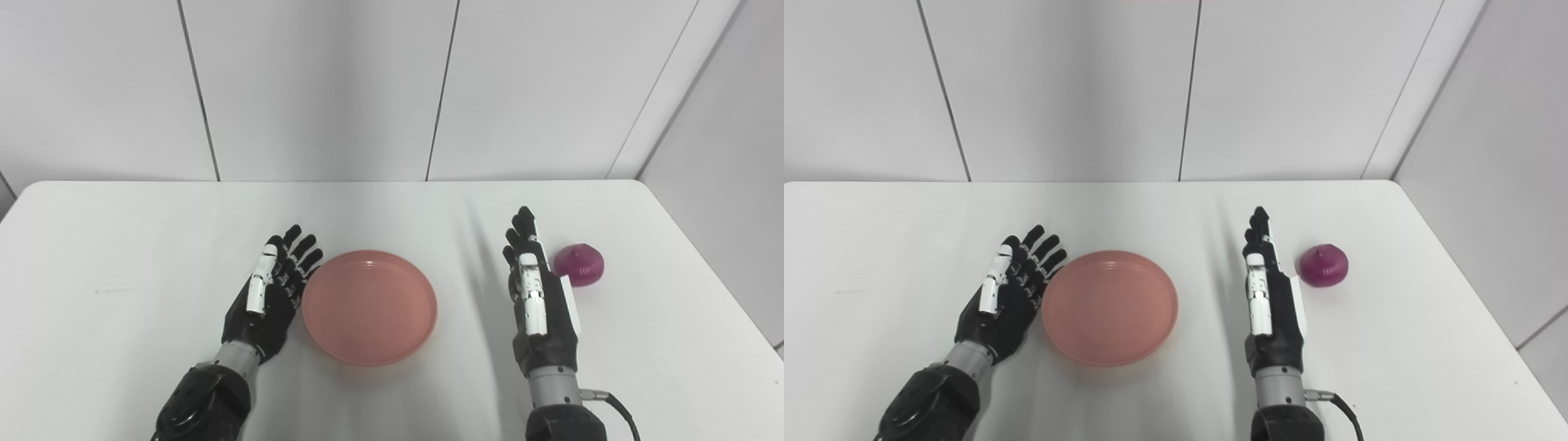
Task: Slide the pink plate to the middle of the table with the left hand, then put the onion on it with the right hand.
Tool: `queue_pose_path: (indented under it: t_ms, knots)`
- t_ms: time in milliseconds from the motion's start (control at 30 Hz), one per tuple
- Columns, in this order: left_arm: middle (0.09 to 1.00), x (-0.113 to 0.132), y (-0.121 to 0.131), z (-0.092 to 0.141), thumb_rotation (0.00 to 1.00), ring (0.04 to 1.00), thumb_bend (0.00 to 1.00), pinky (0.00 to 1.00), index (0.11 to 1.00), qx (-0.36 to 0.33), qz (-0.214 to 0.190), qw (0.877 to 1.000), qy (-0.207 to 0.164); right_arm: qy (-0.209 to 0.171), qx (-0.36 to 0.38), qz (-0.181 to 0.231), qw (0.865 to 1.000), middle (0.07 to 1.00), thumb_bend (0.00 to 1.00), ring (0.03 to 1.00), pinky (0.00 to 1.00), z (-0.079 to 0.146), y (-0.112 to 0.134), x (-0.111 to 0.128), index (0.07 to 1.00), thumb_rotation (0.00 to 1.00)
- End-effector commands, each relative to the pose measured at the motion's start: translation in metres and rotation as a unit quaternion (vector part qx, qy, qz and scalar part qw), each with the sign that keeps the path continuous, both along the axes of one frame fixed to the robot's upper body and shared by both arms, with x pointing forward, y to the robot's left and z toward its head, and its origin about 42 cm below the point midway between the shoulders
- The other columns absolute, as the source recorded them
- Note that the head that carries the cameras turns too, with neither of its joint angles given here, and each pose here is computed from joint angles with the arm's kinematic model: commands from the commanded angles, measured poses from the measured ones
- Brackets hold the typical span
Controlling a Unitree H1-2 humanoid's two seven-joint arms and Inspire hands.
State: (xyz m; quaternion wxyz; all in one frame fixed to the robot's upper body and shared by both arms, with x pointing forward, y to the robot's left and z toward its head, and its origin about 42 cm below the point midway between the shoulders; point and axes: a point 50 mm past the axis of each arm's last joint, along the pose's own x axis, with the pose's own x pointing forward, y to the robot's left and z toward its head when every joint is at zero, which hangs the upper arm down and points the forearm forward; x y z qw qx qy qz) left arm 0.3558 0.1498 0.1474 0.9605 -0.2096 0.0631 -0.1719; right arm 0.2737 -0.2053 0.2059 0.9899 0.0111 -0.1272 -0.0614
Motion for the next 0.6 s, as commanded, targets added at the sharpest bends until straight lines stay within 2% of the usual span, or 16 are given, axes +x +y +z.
queue_pose_path:
  t_ms: [0, 167, 300, 400, 467, 500, 567]
  knots:
    - [0.959, -0.005, 0.003, -0.007, 1.00, 0.949, 0.41, 0.94, 0.961, 0.004, -0.003, 1.000, 0.021, -0.028, -0.003, -0.002, 1.000, 0.999, 0.28, 0.990, 1.00, 0.020, -0.003, 0.004, 1.000, 1.00]
    - [0.961, -0.005, 0.006, -0.007, 1.00, 0.951, 0.41, 0.94, 0.966, 0.003, -0.001, 1.000, 0.021, -0.038, -0.050, -0.016, 0.998, 0.987, 0.30, 0.974, 0.98, 0.029, -0.017, 0.008, 0.990, 1.00]
    - [0.963, -0.005, 0.009, -0.007, 1.00, 0.954, 0.42, 0.95, 0.968, 0.003, -0.002, 1.000, 0.021, -0.039, -0.082, -0.035, 0.995, 0.969, 0.36, 0.953, 0.95, 0.037, -0.028, 0.011, 0.977, 0.98]
    - [0.963, -0.005, 0.011, -0.007, 1.00, 0.956, 0.42, 0.96, 0.966, 0.001, -0.002, 1.000, 0.022, -0.040, -0.122, -0.045, 0.991, 0.963, 0.45, 0.947, 0.92, 0.044, -0.036, 0.012, 0.972, 0.95]
    - [0.963, -0.005, 0.011, -0.006, 1.00, 0.956, 0.41, 0.96, 0.965, 0.000, -0.002, 1.000, 0.021, -0.037, -0.151, -0.052, 0.986, 0.962, 0.46, 0.946, 0.92, 0.049, -0.042, 0.013, 0.971, 0.96]
    - [0.964, -0.005, 0.011, -0.006, 1.00, 0.957, 0.41, 0.96, 0.965, 0.000, -0.003, 1.000, 0.021, -0.036, -0.164, -0.055, 0.984, 0.959, 0.48, 0.938, 0.90, 0.051, -0.044, 0.013, 0.970, 0.91]
    - [0.965, -0.006, 0.011, -0.006, 1.00, 0.959, 0.41, 0.96, 0.965, -0.001, -0.003, 1.000, 0.021, -0.033, -0.192, -0.070, 0.978, 0.955, 0.50, 0.930, 0.89, 0.055, -0.050, 0.013, 0.964, 0.88]
